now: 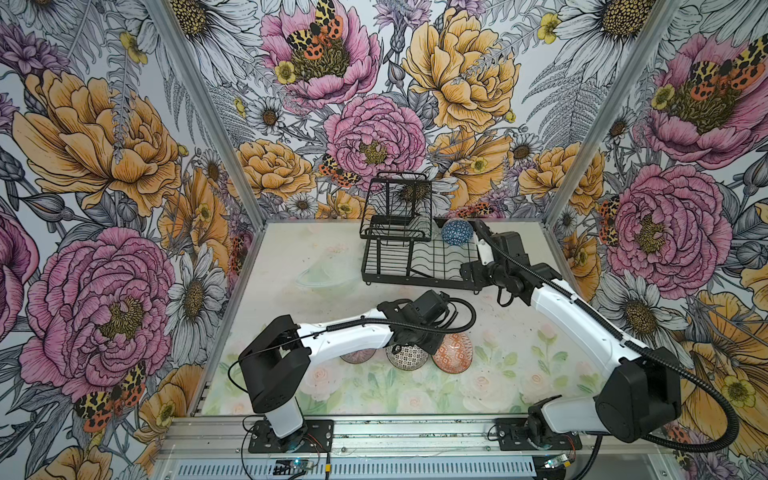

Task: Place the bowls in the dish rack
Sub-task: 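Withdraw the right gripper while the left gripper moves to the orange-and-blue bowl, then close the left gripper on the rim of the orange-and-blue bowl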

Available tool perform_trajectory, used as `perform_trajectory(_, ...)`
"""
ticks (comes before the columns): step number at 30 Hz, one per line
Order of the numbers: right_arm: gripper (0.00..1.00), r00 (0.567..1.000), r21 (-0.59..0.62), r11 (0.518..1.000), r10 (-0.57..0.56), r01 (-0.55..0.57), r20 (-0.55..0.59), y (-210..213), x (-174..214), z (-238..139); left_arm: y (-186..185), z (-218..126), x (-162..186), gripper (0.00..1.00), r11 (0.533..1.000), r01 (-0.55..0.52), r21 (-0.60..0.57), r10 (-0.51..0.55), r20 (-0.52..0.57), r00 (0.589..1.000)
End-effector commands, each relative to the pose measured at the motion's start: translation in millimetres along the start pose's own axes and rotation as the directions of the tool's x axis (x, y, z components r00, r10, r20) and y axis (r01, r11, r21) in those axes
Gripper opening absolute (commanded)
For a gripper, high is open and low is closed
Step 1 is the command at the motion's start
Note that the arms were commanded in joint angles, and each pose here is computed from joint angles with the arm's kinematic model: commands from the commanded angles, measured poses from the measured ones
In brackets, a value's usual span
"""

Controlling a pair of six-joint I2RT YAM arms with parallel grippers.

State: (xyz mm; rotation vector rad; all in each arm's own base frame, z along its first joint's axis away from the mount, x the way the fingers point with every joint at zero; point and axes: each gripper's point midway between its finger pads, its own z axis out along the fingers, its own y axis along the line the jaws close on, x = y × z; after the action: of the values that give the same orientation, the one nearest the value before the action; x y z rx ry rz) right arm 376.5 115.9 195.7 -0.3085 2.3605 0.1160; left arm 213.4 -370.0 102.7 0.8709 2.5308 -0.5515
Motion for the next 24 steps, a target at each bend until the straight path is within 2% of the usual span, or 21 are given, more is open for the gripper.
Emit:
perform_trajectory(1,0.99,1.0,-0.01,1.0,0.018,-0.018,0.015,-0.8,-1.5,-5.0,-5.5,-0.2,-6.3,0.33,1.0,0.017,0.01,-0.017,0.015,1.0)
perform_trajectory(10,0.99,1.0,-0.014,1.0,0.021,-0.021,0.014,-0.8,0.1,-4.3,-4.1,0.5,-9.3,0.15,0.999,0.035,-0.013,-0.035,0.017,0.999)
perform_trajectory(19,0.99,1.0,-0.026,0.999,0.026,-0.026,0.017,1.0,1.6,-4.0,-1.4,-3.7,-16.7,0.03,0.998,0.033,-0.058,-0.032,0.025,0.999)
perform_trajectory(24,0.98,0.999,-0.031,0.999,0.026,-0.025,0.019,1.9,2.1,-4.5,0.6,-8.0,-22.2,0.0,0.995,0.026,-0.091,-0.023,0.035,0.999)
